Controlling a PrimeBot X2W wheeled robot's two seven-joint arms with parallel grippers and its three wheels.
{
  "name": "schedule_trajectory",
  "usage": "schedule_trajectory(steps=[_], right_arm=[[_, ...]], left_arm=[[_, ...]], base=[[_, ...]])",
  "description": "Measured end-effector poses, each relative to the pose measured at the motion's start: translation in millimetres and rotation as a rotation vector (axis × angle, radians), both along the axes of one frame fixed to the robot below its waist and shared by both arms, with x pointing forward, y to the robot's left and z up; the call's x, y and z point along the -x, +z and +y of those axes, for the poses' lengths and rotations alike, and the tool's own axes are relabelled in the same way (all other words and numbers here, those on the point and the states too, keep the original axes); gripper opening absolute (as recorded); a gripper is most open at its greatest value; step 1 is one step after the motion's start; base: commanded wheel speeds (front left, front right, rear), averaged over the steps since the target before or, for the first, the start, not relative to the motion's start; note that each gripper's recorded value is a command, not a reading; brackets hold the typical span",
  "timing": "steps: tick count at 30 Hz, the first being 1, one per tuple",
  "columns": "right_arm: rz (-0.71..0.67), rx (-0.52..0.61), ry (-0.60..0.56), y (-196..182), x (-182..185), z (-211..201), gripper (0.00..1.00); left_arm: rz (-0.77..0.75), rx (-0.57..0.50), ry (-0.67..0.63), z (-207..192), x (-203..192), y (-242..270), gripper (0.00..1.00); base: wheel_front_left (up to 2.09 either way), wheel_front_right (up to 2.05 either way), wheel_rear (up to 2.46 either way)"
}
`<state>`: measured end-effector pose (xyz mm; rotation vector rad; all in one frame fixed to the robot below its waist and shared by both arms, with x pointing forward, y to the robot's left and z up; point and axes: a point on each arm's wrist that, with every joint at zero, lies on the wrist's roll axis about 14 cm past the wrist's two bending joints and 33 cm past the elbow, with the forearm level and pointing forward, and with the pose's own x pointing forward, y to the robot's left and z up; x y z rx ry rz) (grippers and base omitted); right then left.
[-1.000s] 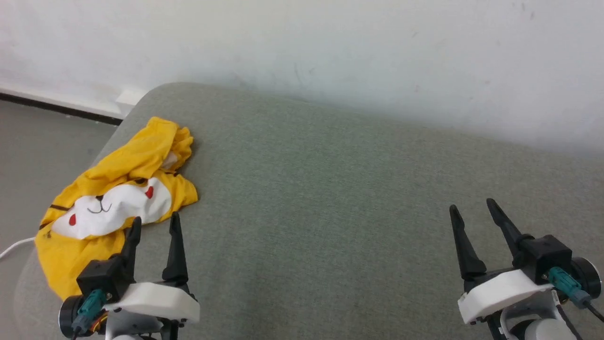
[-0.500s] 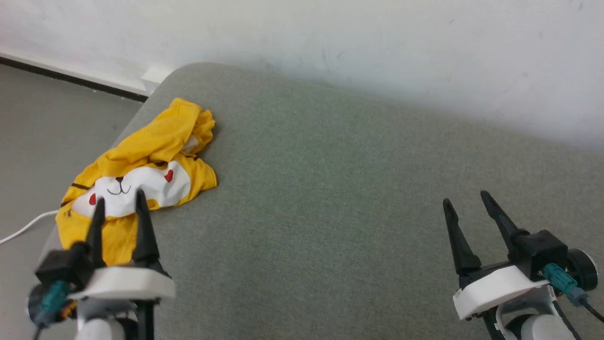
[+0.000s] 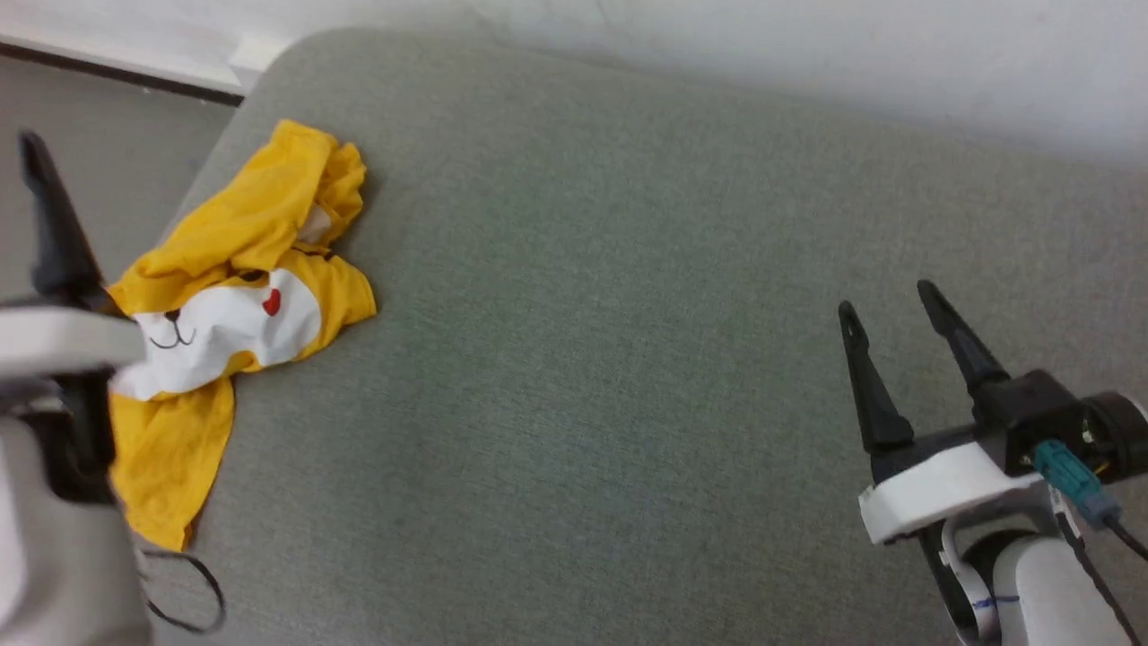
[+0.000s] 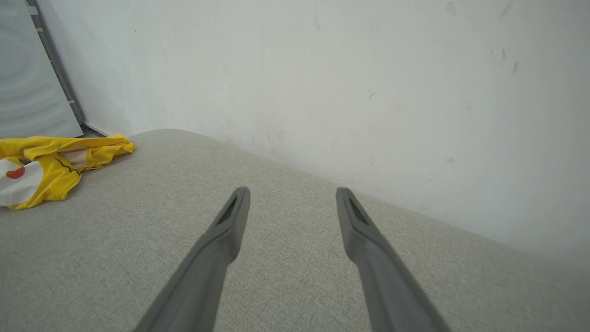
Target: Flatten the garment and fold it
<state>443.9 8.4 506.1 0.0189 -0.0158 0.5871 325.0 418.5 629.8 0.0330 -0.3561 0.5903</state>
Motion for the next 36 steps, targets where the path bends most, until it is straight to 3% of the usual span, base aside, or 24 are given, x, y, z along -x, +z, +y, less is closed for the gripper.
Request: schedule_trajectory(steps=[5,8,14,21,24,25,26,27,28,36], right_arm=[[0.025,0.003,0.002,-13.9,-12.8,2.9,1.0],[0.039,0.007,0.0,-24.0,-20.4,2.9,1.0],[0.072,0.001,0.002,-43.5,-33.1,3.9,1.0],[0.122,0.003,-0.022,-70.3,-43.2,-4.3,1.0],[0.147,0.007,-0.028,-81.2,-43.6,-7.2,1.0],[0.153,0.007,-0.028,-84.1,-43.6,-7.5,1.0],[0.158,0.007,-0.028,-86.3,-44.0,-7.4,1.0],[0.159,0.005,-0.026,-87.4,-44.6,-6.7,1.0],[0.158,0.002,-0.025,-87.4,-45.7,-5.9,1.0],[0.124,-0.017,-0.015,-72.2,-42.6,-1.6,1.0]], left_arm=[[0.166,0.032,-0.011,31.4,-38.5,-17.6,1.0],[0.319,0.12,-0.01,46.3,-55.3,-53.7,1.0],[0.64,0.404,0.019,61.7,-59.8,-149.3,1.0],[0.959,0.775,0.092,51.8,-21.2,-249.8,1.0],[1.036,0.841,0.111,55.4,-15.4,-258.9,1.0],[1.059,0.864,0.115,55.3,-14.6,-261.3,0.89],[1.077,0.884,0.117,55.4,-14.9,-262.3,0.65],[1.088,0.895,0.12,56.3,-15.0,-262.4,0.4],[1.094,0.897,0.124,57.7,-14.8,-262.3,0.0],[1.057,0.793,0.11,64.8,-17.2,-244.8,0.0]], base=[[0.0,0.0,0.0],[0.0,0.0,0.0],[0.0,0.0,0.0],[0.0,0.0,0.0],[0.0,0.0,0.0],[0.0,0.0,0.0],[0.0,0.0,0.0],[0.0,0.0,0.0],[0.0,0.0,0.0],[0.0,0.0,0.0]])
